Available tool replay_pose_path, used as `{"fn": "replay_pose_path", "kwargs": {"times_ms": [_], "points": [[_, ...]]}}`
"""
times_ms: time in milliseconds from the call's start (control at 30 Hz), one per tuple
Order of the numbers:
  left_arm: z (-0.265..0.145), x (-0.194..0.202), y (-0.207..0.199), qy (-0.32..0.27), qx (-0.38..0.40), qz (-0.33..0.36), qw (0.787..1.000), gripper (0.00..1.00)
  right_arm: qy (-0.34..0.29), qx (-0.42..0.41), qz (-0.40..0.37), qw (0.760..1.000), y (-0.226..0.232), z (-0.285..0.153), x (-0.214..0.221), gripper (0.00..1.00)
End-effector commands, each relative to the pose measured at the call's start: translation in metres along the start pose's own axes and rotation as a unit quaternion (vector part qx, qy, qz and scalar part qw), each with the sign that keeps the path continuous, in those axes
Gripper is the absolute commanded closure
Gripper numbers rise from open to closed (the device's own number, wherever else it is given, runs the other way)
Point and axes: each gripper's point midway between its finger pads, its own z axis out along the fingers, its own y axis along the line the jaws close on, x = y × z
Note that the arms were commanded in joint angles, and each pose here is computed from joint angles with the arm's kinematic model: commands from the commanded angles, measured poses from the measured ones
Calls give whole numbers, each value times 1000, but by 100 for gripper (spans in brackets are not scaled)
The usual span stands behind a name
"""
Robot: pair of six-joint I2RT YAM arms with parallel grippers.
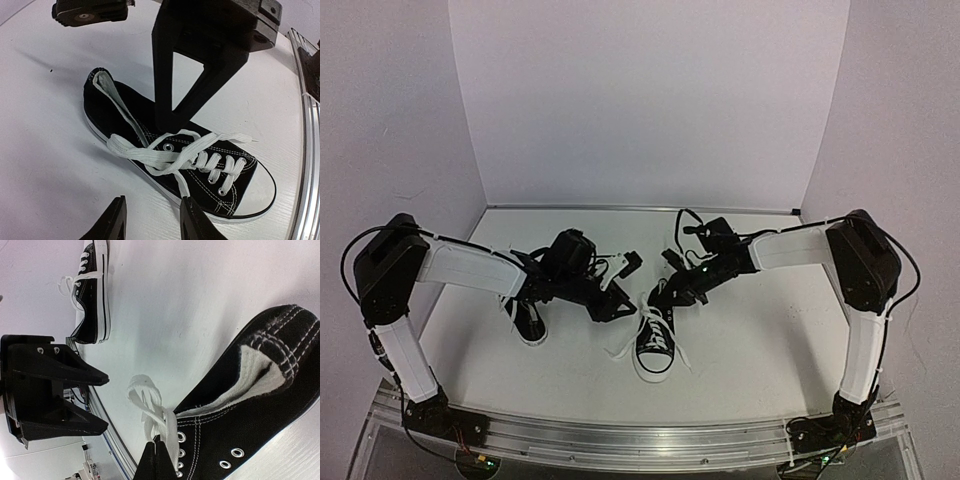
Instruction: Tie the shoes
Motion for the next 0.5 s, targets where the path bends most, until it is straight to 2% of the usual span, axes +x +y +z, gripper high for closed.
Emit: {"fn": "replay_pose_path", "kwargs": {"times_ms": [0,167,333,467], "points": [[-14,-35,-11,-51,21,32,998,65,-8,-10,-18,1000,12,-10,-2,100],[-10,-34,-22,-45,16,99,994,67,-9,-2,-7,1000,7,-8,-2,99],[2,-38,-31,-37,11,149,988,68,-17,-2,-5,1000,7,-13,-8,87],[12,-40,-31,-31,9,169,985,70,-10,1,3,1000,0,-8,-6,84]]}}
